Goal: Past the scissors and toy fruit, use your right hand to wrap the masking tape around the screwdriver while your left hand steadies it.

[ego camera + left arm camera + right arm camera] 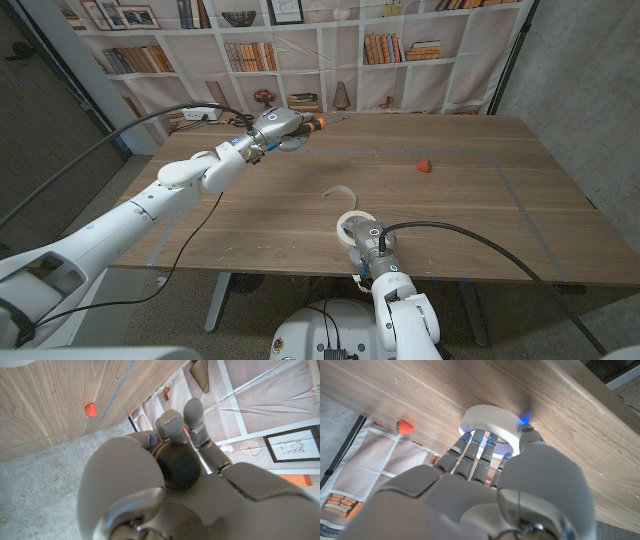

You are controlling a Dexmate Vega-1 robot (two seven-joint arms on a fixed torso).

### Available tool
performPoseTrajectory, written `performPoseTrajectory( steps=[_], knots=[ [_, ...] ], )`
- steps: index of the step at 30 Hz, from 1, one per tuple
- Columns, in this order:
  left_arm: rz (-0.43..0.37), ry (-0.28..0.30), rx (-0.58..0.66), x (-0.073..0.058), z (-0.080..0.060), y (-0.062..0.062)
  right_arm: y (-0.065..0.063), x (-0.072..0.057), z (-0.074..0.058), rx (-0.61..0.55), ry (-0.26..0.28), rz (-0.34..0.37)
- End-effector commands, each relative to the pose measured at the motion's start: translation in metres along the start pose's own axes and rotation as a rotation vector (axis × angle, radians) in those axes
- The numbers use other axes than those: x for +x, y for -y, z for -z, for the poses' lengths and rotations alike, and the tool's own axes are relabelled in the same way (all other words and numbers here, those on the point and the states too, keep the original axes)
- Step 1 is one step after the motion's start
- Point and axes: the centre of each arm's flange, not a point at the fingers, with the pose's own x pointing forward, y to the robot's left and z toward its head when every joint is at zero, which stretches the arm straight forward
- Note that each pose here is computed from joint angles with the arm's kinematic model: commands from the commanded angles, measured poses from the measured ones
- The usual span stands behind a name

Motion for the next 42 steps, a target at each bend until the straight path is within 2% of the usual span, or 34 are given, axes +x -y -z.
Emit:
performPoseTrajectory(
  steps=[1,9,15,20,25,28,33,38,42],
  knots=[
    [-0.008,-0.004,0.009,-0.001,-0.002,-0.002,0.013,0.010,0.005,-0.018,0.015,-0.212],
    [-0.012,-0.020,0.009,-0.005,0.000,-0.003,-0.006,0.027,-0.006,-0.101,0.030,-0.398],
    [-0.010,-0.023,0.007,-0.005,0.000,-0.003,-0.015,0.032,-0.007,-0.118,0.040,-0.387],
    [-0.009,-0.024,0.000,-0.005,-0.001,-0.003,-0.017,0.030,-0.001,-0.091,0.060,-0.282],
    [-0.005,-0.023,0.007,-0.005,-0.002,-0.001,-0.007,0.029,0.016,0.062,0.067,-0.212],
    [-0.006,-0.026,0.005,-0.005,-0.002,-0.001,0.002,0.030,0.029,0.183,0.072,-0.206],
    [-0.007,-0.026,0.009,-0.005,-0.003,-0.001,0.017,0.031,0.055,0.432,0.109,-0.200],
    [-0.011,-0.031,0.002,-0.006,-0.004,-0.001,0.025,0.029,0.079,0.665,0.156,-0.114],
    [-0.013,-0.031,0.002,-0.006,-0.005,-0.001,0.030,0.029,0.091,0.794,0.197,-0.046]
  ],
)
